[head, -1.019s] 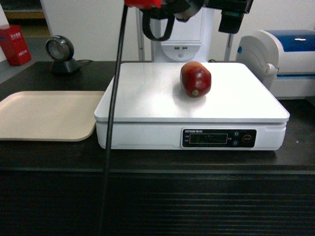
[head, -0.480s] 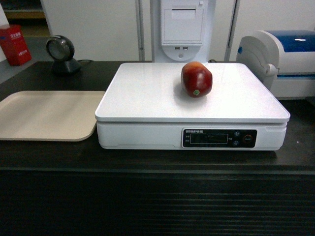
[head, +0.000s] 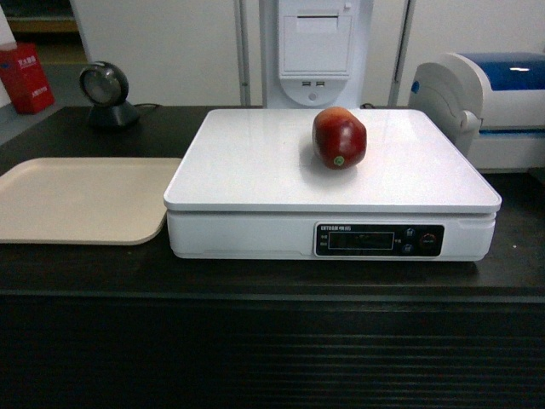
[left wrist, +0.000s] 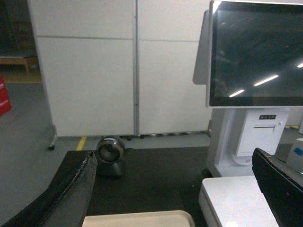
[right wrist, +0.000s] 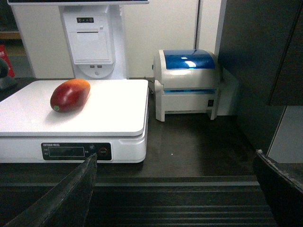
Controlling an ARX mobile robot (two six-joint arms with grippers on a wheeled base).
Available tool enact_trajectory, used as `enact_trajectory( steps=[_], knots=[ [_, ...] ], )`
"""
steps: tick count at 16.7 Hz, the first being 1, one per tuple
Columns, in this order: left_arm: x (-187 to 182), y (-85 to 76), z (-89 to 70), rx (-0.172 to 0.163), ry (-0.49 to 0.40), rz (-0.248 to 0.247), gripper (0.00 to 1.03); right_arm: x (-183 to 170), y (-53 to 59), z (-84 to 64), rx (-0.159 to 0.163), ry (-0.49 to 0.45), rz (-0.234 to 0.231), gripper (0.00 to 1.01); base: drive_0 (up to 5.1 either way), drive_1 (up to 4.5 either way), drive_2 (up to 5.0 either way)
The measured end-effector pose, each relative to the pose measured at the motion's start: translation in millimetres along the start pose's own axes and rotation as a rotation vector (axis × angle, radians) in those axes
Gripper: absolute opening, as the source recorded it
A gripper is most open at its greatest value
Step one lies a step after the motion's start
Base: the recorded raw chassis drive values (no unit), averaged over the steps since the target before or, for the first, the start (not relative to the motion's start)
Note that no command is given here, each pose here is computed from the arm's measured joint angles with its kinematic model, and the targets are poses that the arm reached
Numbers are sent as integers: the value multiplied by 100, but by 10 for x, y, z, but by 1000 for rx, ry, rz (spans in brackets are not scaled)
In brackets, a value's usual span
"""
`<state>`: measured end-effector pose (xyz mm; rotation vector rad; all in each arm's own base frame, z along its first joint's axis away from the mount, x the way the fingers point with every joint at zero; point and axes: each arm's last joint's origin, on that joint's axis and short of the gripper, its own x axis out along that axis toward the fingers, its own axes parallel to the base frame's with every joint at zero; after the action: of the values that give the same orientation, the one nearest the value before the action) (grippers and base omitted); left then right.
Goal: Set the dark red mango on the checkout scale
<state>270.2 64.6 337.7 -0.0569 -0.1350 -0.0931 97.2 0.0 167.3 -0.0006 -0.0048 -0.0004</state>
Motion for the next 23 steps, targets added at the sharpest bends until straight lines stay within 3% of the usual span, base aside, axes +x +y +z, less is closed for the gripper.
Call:
enact_trajectory(
  steps=[2, 3, 4, 6, 10, 11, 14, 16, 17, 23],
  knots=[
    [-127, 10, 31, 6, -14, 51, 98, 0, 0, 0, 0, 0, 0, 98, 0, 0, 0],
    [-203, -26, 31, 2, 48, 89, 93, 0, 0, 0, 0, 0, 0, 98, 0, 0, 0],
    [-332, -118, -38, 17, 99, 103, 82, 0, 0, 0, 0, 0, 0, 98, 0, 0, 0],
    [-633, -314, -343, 41, 112, 78, 57, 0, 0, 0, 0, 0, 0, 98, 0, 0, 0],
    [-1008, -487, -871, 38, 139, 92, 8, 0, 0, 0, 0, 0, 0, 98, 0, 0, 0],
    [-1074, -521, -944, 41, 137, 88, 2, 0, 0, 0, 0, 0, 0, 98, 0, 0, 0],
    [-1262, -599, -1146, 42, 140, 108, 2, 0, 0, 0, 0, 0, 0, 98, 0, 0, 0],
    [-1359, -709, -1233, 44, 134, 73, 2, 0, 0, 0, 0, 0, 0, 98, 0, 0, 0],
    [-1405, -693, -1271, 46, 134, 97, 2, 0, 0, 0, 0, 0, 0, 98, 0, 0, 0],
    [-1594, -701, -1412, 46, 138, 96, 2, 0, 0, 0, 0, 0, 0, 98, 0, 0, 0]
  ],
)
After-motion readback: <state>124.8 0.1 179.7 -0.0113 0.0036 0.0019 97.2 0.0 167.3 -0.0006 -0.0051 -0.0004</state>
